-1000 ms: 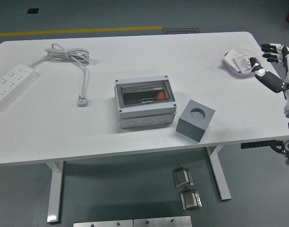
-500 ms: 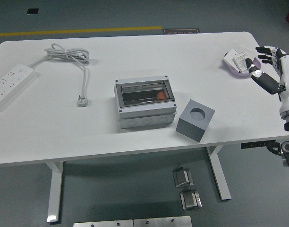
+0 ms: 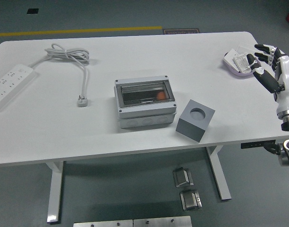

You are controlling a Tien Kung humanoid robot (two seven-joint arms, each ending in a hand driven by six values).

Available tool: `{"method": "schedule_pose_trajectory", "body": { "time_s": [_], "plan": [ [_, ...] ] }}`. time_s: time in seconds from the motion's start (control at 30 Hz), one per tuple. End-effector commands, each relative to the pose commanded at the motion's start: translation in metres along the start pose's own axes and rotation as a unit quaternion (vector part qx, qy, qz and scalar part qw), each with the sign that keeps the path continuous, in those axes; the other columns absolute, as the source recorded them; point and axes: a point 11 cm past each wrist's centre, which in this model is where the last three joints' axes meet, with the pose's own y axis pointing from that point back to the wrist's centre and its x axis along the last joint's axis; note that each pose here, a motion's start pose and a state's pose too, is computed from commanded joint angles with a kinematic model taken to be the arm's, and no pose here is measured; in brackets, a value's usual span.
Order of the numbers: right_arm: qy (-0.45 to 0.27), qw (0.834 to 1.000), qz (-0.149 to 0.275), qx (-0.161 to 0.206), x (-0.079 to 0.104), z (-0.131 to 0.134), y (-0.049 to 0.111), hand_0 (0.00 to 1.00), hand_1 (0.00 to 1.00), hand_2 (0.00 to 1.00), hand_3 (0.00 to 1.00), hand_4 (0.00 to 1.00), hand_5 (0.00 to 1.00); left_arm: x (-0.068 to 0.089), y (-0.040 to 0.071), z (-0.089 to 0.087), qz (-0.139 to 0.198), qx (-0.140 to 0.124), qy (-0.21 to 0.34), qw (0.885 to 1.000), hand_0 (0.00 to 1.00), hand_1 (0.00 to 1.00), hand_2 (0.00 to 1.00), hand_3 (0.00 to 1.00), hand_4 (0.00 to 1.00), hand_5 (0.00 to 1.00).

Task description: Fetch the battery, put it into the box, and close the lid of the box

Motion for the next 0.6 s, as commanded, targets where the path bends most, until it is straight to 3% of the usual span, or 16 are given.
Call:
{"method": "schedule_pose_trajectory", "body": {
  "time_s": [0.03, 0.07, 0.23, 0.27, 0.43, 0.6],
  "plan": [
    [-0.011, 1.000, 0.001, 0.002, 0.000, 0.000, -0.001, 0.804, 0.758, 0.797, 0.740, 0.814, 0.532, -0.001, 0.000, -0.001, -0.001, 0.001, 0.001, 1.000, 0.663, 0.719, 0.721, 0.640, 0.703, 0.179],
    [-0.022, 1.000, 0.002, 0.004, 0.000, -0.001, -0.002, 0.827, 0.757, 0.793, 0.770, 0.854, 0.620, -0.002, 0.000, -0.002, -0.002, 0.002, 0.001, 1.000, 0.664, 0.717, 0.720, 0.640, 0.706, 0.182],
    [-0.085, 0.996, 0.000, 0.017, -0.004, -0.004, -0.006, 0.827, 0.757, 0.793, 0.770, 0.854, 0.620, -0.007, -0.001, -0.003, -0.008, 0.004, 0.003, 1.000, 0.664, 0.717, 0.720, 0.640, 0.706, 0.182],
    [-0.100, 0.995, -0.001, 0.020, -0.006, -0.005, -0.007, 0.841, 0.758, 0.792, 0.780, 0.928, 0.755, -0.008, -0.001, -0.003, -0.008, 0.004, 0.003, 1.000, 0.668, 0.711, 0.711, 0.641, 0.711, 0.191],
    [-0.177, 0.984, -0.009, 0.023, -0.013, -0.003, -0.007, 0.841, 0.758, 0.792, 0.780, 0.928, 0.755, -0.010, -0.001, -0.002, -0.011, 0.003, 0.004, 1.000, 0.668, 0.711, 0.711, 0.641, 0.711, 0.191],
    [-0.280, 0.959, -0.035, 0.027, -0.027, -0.003, -0.005, 0.829, 0.750, 0.778, 0.798, 0.940, 0.785, -0.012, -0.001, -0.003, -0.014, 0.005, 0.004, 1.000, 0.670, 0.706, 0.706, 0.644, 0.713, 0.191]
  ]
}}
